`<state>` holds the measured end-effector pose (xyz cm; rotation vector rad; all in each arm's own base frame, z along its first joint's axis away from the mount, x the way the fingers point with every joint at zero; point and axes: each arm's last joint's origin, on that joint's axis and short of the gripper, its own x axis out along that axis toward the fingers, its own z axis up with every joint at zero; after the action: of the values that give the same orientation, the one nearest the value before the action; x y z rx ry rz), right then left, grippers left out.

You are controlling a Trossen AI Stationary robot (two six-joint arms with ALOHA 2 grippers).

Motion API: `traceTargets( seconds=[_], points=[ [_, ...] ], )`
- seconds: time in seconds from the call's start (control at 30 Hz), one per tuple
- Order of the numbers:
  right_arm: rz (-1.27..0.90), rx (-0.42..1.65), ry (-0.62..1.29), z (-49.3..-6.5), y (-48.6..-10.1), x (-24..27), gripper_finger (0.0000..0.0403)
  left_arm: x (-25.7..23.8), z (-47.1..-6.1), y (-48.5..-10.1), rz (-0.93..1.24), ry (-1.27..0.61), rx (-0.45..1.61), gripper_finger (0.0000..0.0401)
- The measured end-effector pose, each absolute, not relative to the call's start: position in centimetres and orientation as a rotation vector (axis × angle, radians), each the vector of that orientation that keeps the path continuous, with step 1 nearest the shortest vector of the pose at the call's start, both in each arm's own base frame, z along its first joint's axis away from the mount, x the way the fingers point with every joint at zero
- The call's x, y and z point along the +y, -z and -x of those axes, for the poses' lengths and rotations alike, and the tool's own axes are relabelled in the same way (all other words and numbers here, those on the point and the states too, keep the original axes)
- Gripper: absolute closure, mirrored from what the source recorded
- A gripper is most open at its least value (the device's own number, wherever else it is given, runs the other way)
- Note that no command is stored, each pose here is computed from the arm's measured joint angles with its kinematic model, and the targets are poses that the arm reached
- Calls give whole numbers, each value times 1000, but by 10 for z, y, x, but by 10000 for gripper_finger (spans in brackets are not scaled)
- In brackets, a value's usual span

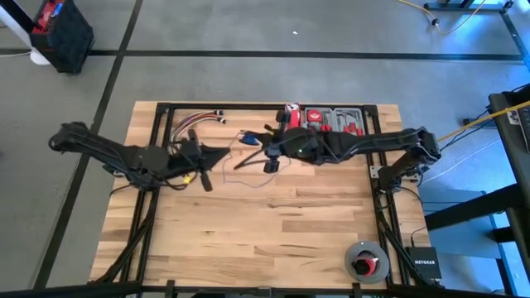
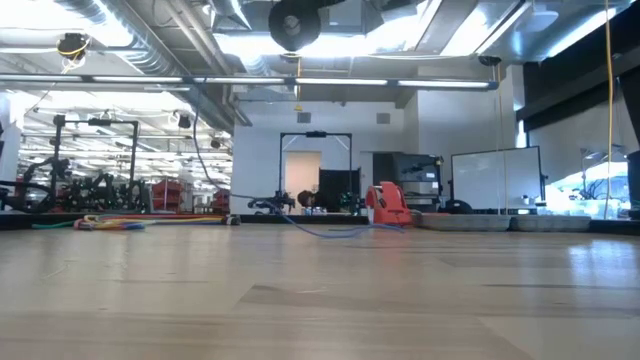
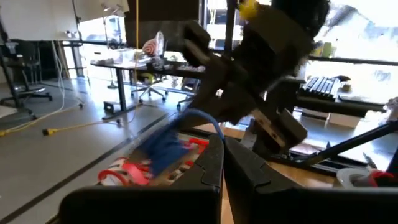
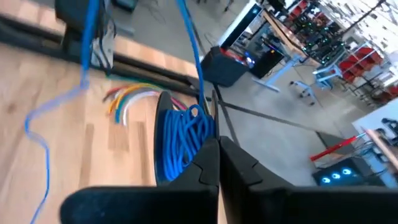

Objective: Coil cords
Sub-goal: Coil the blue wire on the black spool

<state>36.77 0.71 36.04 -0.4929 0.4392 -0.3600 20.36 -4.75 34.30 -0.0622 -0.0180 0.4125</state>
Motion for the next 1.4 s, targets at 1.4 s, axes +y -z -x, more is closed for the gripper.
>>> traceTargets(
  seconds=[1.4],
  points=[
    [302,-78,267,-300,-508,9,403,-40,-306,-257,-90,-535,137,401]
  ],
)
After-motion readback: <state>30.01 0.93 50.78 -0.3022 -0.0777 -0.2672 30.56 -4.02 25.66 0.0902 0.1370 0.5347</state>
